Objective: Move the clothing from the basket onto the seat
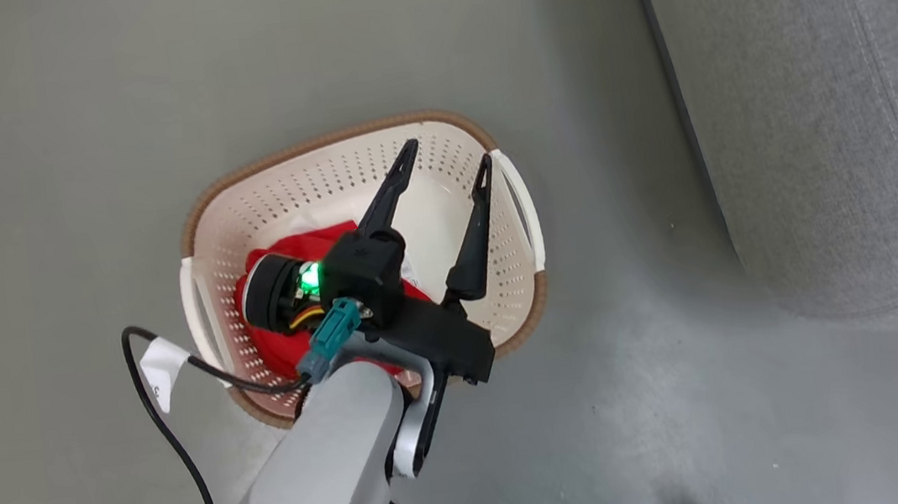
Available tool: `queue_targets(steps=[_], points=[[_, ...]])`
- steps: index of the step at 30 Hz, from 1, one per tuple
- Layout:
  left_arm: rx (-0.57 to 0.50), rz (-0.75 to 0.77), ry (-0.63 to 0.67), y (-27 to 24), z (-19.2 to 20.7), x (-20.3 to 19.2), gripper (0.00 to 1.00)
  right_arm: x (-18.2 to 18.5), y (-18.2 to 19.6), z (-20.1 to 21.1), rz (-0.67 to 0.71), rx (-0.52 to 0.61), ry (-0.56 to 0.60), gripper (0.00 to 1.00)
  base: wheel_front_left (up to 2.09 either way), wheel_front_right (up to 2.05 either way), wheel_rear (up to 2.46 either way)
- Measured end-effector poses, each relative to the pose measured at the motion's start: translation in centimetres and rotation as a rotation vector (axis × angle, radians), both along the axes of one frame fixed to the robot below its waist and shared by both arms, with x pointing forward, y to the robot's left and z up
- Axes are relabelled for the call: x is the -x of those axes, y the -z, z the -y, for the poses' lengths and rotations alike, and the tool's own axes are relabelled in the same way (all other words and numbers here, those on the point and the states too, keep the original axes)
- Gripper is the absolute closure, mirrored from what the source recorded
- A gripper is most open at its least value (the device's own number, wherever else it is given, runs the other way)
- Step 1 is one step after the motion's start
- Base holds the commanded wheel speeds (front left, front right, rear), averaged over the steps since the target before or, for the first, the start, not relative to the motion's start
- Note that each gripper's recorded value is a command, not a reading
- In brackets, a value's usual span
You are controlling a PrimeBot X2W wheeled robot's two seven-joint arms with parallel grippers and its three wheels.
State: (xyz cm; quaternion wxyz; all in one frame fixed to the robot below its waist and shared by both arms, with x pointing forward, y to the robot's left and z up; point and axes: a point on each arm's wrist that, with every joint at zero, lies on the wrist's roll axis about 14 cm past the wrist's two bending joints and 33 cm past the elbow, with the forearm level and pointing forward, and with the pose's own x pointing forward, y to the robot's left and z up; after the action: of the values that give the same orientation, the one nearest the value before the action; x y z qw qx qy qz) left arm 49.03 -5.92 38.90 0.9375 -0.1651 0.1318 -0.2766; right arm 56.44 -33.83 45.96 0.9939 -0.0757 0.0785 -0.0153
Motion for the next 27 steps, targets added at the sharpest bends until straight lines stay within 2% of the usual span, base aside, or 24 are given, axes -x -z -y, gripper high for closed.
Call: queue_targets(steps=[7,15,27], points=[[-0.029,0.014,-0.069,-1.7,-2.6,1.0,0.0,1.9,0.5,-4.0,-0.007,-0.091,-0.065,0.0,0.0,0.0,0.0],[-0.074,-0.004,-0.204,-2.4,-7.4,2.6,0.0,4.6,0.9,-9.9,-0.017,-0.202,-0.162,0.0,0.0,0.0,0.0],[-0.108,0.006,-0.406,-4.2,-14.2,5.6,0.0,9.8,0.7,-16.3,-0.033,-0.294,-0.279,0.0,0.0,0.0,0.0]])
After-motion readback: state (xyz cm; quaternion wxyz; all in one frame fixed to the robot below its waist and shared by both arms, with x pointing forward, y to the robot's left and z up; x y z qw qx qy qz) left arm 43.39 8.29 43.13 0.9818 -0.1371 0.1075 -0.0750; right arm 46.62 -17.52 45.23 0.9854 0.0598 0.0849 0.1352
